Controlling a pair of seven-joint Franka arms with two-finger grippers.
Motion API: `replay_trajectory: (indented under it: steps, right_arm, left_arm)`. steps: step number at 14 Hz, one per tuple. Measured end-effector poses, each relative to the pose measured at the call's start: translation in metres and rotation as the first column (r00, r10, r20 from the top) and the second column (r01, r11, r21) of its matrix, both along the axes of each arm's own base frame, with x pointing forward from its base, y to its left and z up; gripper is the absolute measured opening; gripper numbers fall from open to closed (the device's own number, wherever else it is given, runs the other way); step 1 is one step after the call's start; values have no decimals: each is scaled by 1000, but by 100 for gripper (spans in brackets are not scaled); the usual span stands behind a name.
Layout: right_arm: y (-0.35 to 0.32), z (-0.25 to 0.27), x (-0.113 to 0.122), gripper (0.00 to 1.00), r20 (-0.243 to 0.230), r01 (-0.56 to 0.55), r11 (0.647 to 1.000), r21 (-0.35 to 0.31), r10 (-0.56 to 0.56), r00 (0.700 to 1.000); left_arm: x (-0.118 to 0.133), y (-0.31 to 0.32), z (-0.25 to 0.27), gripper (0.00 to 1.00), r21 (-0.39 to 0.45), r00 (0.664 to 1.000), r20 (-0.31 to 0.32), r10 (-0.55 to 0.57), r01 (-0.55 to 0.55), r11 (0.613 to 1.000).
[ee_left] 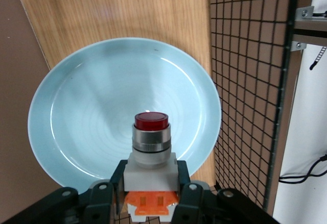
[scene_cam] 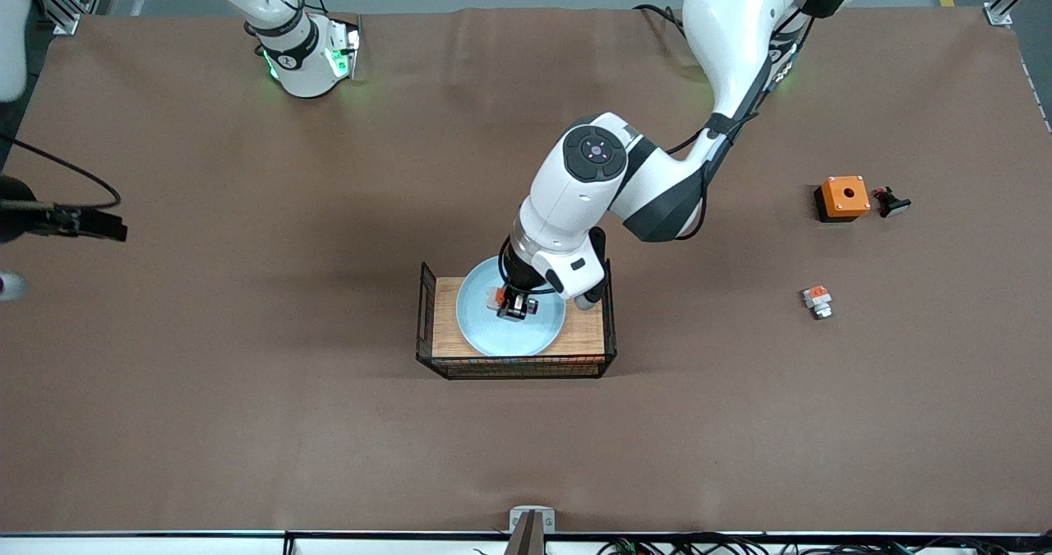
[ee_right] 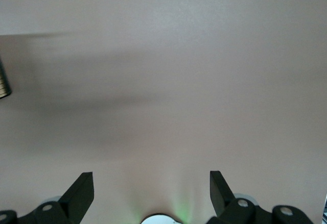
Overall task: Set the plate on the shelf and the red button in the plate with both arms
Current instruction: 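Lower the red button onto the plate and open the left gripper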
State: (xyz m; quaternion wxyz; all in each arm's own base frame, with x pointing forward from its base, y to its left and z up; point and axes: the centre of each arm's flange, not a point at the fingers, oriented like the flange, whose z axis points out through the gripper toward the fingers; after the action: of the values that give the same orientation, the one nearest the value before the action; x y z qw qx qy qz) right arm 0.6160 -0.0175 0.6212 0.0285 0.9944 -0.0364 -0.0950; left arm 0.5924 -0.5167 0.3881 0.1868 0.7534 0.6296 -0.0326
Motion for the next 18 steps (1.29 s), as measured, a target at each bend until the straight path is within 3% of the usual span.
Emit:
replay_trajectory:
  steps: [5,9,13,14,18]
  right_arm:
    - [4,40,-33,100,41,-7,1000,23,7,999]
    - [8,39,-51,100,22,-15,999,36,15,1000]
    - [9,31,-76,100,64,-21,999,42,19,998]
    - [9,31,-83,100,76,-17,999,42,14,997]
    - [6,32,-97,100,103,1,999,45,-5,995]
  left_arm:
    - [-1,0,-31,42,38,999,-46,-2,4,999]
    - [-3,2,-38,42,67,997,-78,-5,10,998]
    - [-3,3,-43,42,74,996,-86,-4,11,997]
    - [-3,3,-43,47,74,996,-86,-4,10,997]
    - [3,5,-29,85,60,998,-64,2,2,998]
